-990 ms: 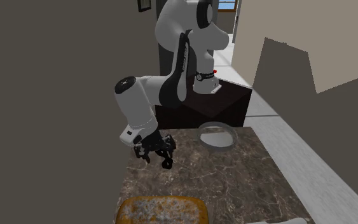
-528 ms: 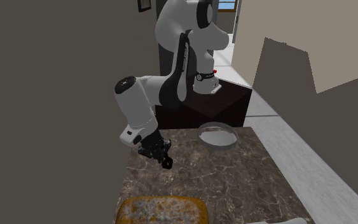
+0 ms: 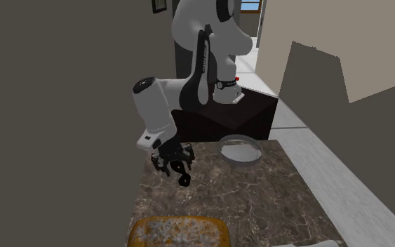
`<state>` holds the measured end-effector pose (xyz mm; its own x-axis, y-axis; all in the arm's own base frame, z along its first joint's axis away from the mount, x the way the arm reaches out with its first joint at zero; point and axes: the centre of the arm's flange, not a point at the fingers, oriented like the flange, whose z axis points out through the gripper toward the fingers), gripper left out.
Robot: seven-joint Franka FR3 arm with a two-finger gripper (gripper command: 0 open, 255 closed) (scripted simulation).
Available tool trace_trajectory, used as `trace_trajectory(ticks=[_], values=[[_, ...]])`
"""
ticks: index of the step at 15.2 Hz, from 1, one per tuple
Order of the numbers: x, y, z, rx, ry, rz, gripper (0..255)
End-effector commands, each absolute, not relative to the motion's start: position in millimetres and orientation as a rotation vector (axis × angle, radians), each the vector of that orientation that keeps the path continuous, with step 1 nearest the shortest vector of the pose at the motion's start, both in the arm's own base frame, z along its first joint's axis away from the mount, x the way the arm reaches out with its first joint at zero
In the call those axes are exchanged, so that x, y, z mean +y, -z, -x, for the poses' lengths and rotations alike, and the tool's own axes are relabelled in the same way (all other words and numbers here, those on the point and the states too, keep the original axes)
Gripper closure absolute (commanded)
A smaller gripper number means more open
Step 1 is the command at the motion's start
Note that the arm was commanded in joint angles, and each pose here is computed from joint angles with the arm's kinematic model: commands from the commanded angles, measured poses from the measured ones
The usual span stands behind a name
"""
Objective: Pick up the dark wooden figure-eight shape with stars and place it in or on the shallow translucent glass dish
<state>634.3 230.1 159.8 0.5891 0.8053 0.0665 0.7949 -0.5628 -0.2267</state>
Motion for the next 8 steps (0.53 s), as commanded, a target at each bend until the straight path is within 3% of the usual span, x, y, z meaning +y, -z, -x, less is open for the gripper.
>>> trace_trajectory(ticks=[1,2,8], values=[[207.1,-173.0,-600.4,-1.510,0.187,2.467,0],[201.1,-174.3,-593.0,-1.544,0.236,2.436,0],[210.4,-144.0,-593.2,-1.544,0.236,2.436,0]])
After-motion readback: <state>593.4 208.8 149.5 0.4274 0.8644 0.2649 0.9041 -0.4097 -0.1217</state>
